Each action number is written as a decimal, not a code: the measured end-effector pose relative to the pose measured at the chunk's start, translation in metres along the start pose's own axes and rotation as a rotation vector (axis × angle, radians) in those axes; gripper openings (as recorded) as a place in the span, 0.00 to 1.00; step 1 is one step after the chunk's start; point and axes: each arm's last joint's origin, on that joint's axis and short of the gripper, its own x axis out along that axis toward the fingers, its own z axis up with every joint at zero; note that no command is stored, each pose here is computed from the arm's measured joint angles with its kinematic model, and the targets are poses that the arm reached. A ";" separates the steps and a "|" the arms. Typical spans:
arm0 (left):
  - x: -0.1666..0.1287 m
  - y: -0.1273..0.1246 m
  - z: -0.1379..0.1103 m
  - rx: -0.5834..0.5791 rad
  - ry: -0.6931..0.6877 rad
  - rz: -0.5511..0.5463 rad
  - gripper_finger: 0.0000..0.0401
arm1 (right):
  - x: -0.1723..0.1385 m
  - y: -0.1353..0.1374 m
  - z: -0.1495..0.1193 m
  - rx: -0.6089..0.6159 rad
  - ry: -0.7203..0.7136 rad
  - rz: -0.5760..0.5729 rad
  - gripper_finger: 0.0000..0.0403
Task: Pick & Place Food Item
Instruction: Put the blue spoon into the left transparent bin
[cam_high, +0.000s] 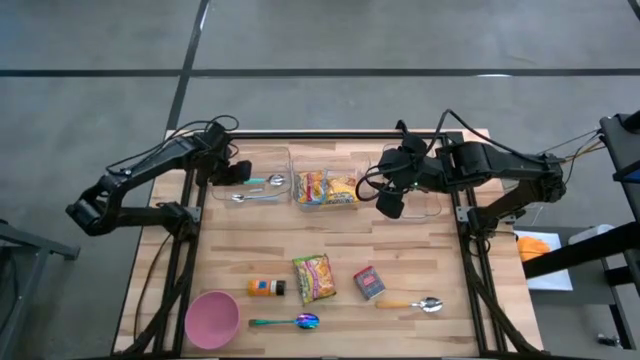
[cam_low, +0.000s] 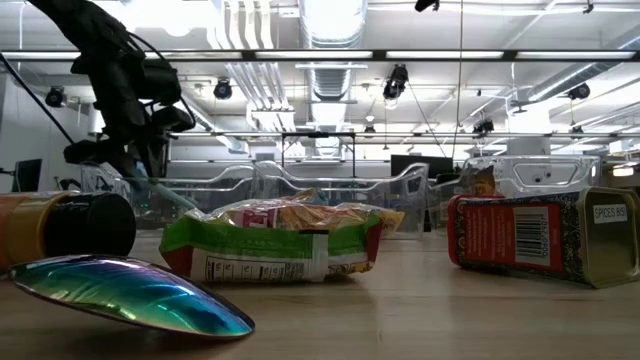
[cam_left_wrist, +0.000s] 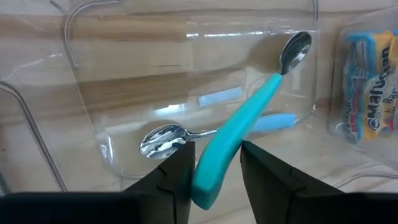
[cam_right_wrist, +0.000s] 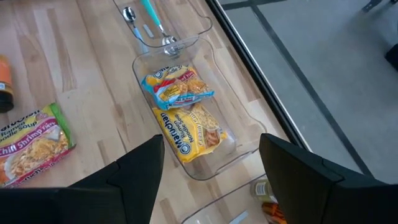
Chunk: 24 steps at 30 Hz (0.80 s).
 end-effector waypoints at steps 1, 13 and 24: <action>0.001 0.000 0.000 -0.001 0.005 0.003 0.33 | 0.000 0.000 0.000 -0.001 0.000 0.000 0.65; 0.019 0.003 0.004 -0.010 0.110 0.075 0.33 | 0.000 0.000 0.000 -0.009 0.000 0.000 0.65; 0.031 0.005 0.009 -0.008 0.146 0.141 0.33 | 0.000 0.000 0.000 -0.017 -0.001 0.000 0.65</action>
